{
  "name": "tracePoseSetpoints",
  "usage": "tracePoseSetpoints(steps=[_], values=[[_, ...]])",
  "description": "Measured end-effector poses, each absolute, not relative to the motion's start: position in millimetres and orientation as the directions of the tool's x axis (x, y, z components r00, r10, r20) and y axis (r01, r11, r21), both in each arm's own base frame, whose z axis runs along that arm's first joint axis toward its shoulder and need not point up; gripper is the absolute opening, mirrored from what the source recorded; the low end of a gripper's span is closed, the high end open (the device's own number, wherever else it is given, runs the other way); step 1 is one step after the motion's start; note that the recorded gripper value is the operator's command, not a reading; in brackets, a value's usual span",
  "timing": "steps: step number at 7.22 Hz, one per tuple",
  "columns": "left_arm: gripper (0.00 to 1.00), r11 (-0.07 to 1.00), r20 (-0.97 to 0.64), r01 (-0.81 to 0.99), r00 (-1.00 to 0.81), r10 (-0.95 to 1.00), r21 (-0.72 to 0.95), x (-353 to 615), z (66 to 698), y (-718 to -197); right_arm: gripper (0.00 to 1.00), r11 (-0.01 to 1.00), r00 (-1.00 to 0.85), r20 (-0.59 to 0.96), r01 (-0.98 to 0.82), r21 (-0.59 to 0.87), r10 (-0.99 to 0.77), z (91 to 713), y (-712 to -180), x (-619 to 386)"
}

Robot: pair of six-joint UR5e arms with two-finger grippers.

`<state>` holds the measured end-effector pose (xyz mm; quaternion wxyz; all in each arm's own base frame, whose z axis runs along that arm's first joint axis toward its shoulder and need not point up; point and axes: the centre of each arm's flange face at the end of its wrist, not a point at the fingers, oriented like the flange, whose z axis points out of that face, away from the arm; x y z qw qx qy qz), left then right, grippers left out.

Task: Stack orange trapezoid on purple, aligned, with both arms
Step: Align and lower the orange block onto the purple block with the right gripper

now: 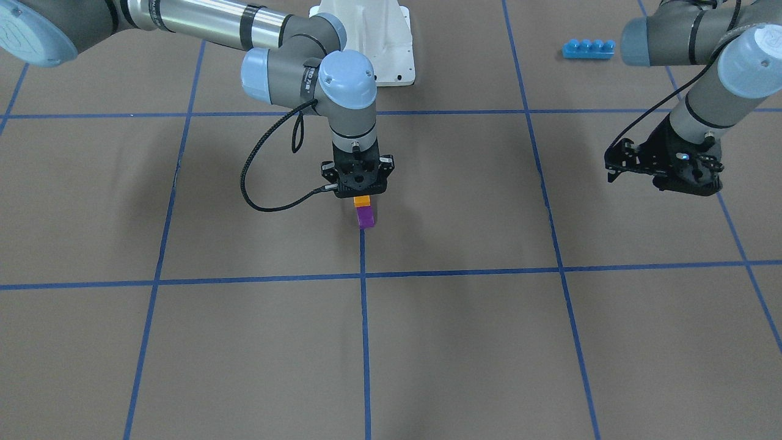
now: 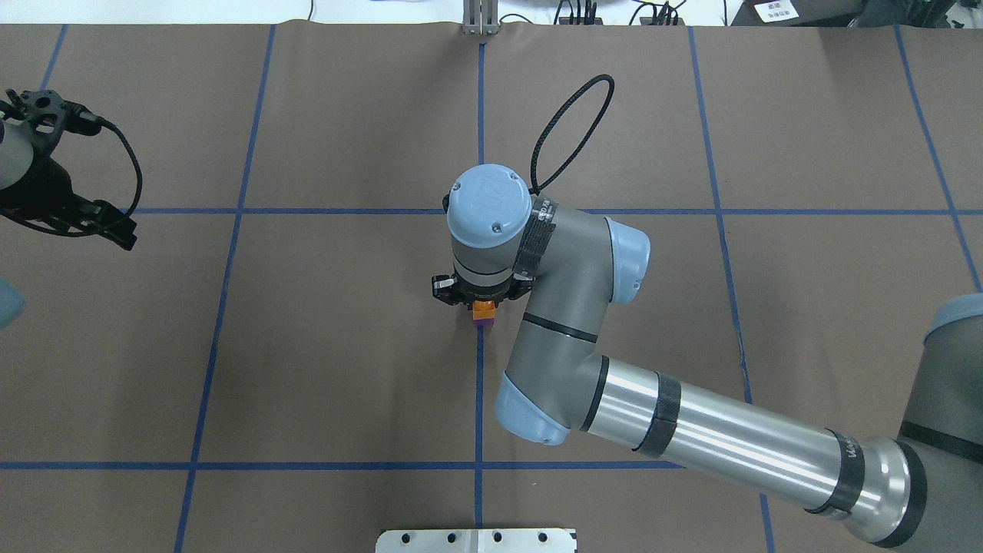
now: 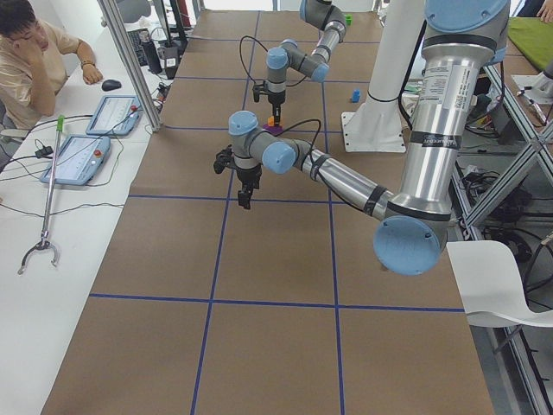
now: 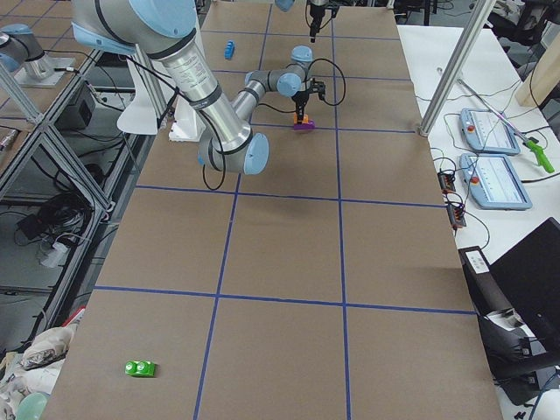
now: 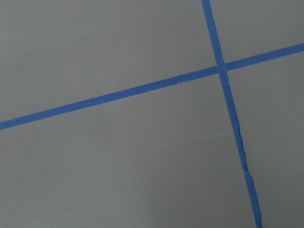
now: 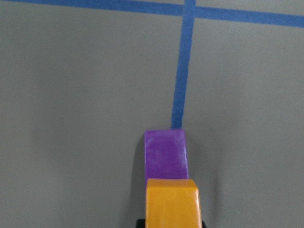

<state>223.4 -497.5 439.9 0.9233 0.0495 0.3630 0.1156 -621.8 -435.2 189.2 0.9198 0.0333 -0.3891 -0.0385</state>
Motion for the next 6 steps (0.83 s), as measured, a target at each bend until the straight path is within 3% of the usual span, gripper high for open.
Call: tracePoseSetpoints(steps=[5, 6], values=[[1.00, 0.968, -0.659, -0.175, 0.709, 0.250, 0.179, 222.3, 437.7, -496.6, 0.00, 0.988, 0.695, 0.703, 0.080, 0.134, -0.152, 191.0, -433.6, -623.3], [1.00, 0.968, -0.659, -0.175, 0.709, 0.250, 0.179, 221.9, 437.5, -496.7, 0.37, 0.987, 0.695, 0.702, 0.083, 0.137, -0.156, 190.9, -433.6, -623.3]])
